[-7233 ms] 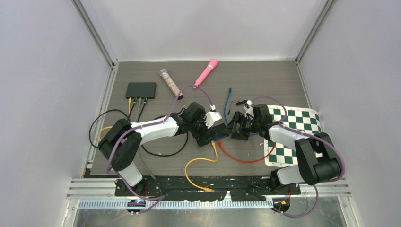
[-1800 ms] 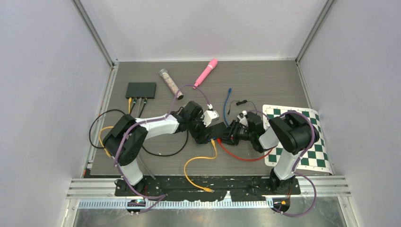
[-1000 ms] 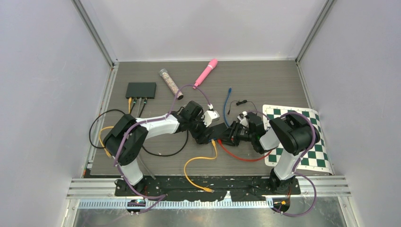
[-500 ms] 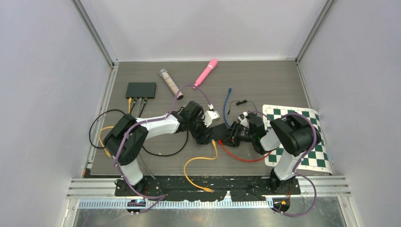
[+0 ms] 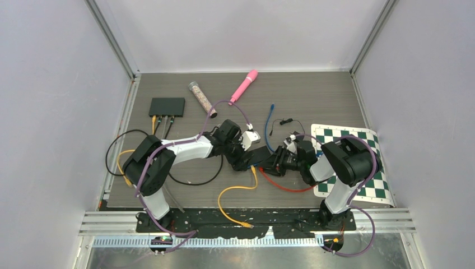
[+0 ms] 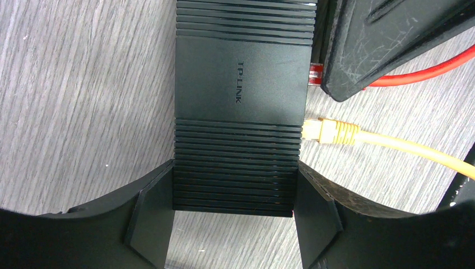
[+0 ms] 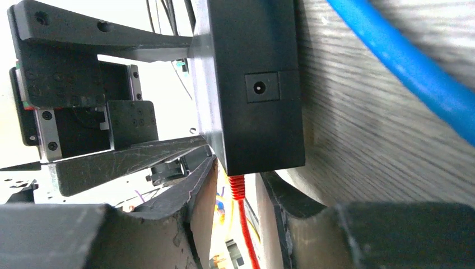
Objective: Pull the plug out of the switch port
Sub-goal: Pull the connector from the switch port.
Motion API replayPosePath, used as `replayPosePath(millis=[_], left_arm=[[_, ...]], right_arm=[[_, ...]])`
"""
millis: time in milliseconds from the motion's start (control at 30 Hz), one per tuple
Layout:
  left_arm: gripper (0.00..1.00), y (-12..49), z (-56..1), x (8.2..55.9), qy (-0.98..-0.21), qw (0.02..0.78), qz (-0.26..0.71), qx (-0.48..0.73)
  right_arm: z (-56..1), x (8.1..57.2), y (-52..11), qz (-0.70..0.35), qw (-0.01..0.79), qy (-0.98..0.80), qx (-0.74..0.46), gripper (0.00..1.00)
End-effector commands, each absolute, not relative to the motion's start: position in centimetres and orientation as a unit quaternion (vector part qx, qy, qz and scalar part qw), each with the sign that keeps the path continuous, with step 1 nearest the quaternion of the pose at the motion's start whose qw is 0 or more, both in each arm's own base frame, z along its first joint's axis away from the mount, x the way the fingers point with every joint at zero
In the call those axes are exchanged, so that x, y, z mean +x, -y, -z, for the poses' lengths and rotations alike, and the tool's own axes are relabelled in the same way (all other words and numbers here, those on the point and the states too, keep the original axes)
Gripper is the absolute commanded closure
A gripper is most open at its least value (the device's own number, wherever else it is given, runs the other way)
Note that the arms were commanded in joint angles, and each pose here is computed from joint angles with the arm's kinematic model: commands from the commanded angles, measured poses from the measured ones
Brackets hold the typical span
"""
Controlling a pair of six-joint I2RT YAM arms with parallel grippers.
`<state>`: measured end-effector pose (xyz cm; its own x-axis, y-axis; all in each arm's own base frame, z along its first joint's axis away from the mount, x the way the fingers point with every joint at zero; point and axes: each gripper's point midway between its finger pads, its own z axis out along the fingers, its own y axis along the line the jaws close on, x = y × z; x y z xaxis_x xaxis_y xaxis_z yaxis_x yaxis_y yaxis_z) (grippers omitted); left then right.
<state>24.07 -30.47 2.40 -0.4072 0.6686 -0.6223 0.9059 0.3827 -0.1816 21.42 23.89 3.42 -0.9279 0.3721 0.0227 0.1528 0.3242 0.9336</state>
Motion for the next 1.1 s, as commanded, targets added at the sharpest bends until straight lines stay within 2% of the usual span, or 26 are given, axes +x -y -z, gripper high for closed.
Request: replayPosePath(millis=[0, 133, 267, 400, 567, 733, 1067], left_arm=[[0.53, 28.8, 0.4, 20.2, -0.822, 0.135, 0.267, 0.484], [0.53, 28.9, 0.4, 20.0, -0.82, 0.133, 0.271, 0.487], [0.53, 28.9, 0.4, 20.0, -0.82, 0.132, 0.271, 0.487], [0.53, 28.9, 0.4, 20.0, -0.82, 0.131, 0.271, 0.486], [0.53, 28.9, 0.4, 20.1, -0.822, 0.131, 0.268, 0.486], [0.53, 28.8, 0.5, 20.1, -0.822, 0.132, 0.267, 0.485], [0.53, 27.6, 1.1, 22.2, -0.852, 0.149, 0.203, 0.46]], right_arm=[[-5.3, 23.1, -24.1, -0.575, 0.141, -0.792, 0.15, 0.62], [-5.3, 23.9, -24.1, -0.571, 0.15, -0.791, 0.159, 0.62], [-4.8, 24.1, -24.2, -0.566, 0.146, -0.795, 0.161, 0.66], [-4.9, 24.6, -24.3, -0.571, 0.146, -0.791, 0.164, 0.75], [-4.8, 24.5, -24.3, -0.57, 0.143, -0.792, 0.163, 0.8], [-4.4, 24.1, -24.3, -0.568, 0.138, -0.795, 0.161, 0.94], [-4.2, 23.3, -25.0, -0.552, 0.13, -0.814, 0.127, 0.95]])
